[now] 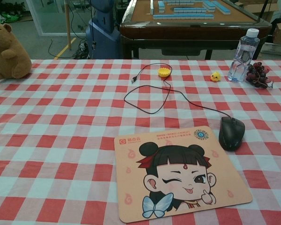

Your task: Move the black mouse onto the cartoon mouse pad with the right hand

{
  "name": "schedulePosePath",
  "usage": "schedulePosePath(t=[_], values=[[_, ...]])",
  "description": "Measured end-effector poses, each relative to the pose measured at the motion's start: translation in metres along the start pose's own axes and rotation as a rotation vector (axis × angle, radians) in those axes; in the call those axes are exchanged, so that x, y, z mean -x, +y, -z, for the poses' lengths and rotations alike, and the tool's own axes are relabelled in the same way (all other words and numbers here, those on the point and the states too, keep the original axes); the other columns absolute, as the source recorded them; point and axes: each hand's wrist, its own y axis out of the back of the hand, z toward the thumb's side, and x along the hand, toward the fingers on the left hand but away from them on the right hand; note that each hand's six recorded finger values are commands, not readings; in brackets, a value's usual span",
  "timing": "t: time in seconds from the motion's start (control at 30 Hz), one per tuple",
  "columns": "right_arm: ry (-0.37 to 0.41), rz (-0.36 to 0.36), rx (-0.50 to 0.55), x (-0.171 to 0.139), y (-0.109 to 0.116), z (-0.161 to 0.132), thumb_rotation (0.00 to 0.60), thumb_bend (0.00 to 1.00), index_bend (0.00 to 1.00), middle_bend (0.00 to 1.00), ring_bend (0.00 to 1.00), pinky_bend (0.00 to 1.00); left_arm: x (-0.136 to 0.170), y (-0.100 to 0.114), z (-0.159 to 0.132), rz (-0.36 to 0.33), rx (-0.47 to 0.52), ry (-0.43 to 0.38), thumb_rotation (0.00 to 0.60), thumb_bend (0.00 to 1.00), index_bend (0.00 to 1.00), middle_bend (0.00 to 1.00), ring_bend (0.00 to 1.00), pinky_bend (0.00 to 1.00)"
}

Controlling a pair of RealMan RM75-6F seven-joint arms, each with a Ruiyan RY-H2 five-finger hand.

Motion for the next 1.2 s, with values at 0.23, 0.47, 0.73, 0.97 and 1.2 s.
schedulePosePath(t=[0.23,0.47,0.73,0.97,1.2], values=[[0.021,-0.054,-0.008,0.008,-0.011,-0.005,0.600,0.00,0.27,0.54,0.44,0.54,0.000,-0.001,0.001,0.004,-0.002,0.005,0.600,0.18,0.48,0.52,0.44,0.60],[0.103,-0.122,-0.031,0.038,-0.017,-0.022,0.600,0.00,0.27,0.69,0.58,0.80,0.002,0.003,0.003,-0.006,0.006,0.009,0.600,0.18,0.49,0.52,0.44,0.60],[0.298,-0.172,-0.085,0.092,-0.008,-0.073,0.600,0.00,0.25,1.00,0.88,1.00,0.004,0.010,0.010,-0.027,0.015,0.028,0.600,0.18,0.49,0.52,0.44,0.60],[0.437,-0.223,-0.183,0.118,-0.015,-0.115,0.600,0.00,0.25,1.00,0.94,1.00,0.004,0.014,0.016,-0.036,0.022,0.044,0.600,0.18,0.49,0.52,0.44,0.60],[0.482,-0.255,-0.274,0.129,-0.031,-0.135,0.600,0.00,0.25,1.00,0.94,1.00,0.004,0.016,0.019,-0.041,0.027,0.052,0.600,0.18,0.49,0.52,0.44,0.60]])
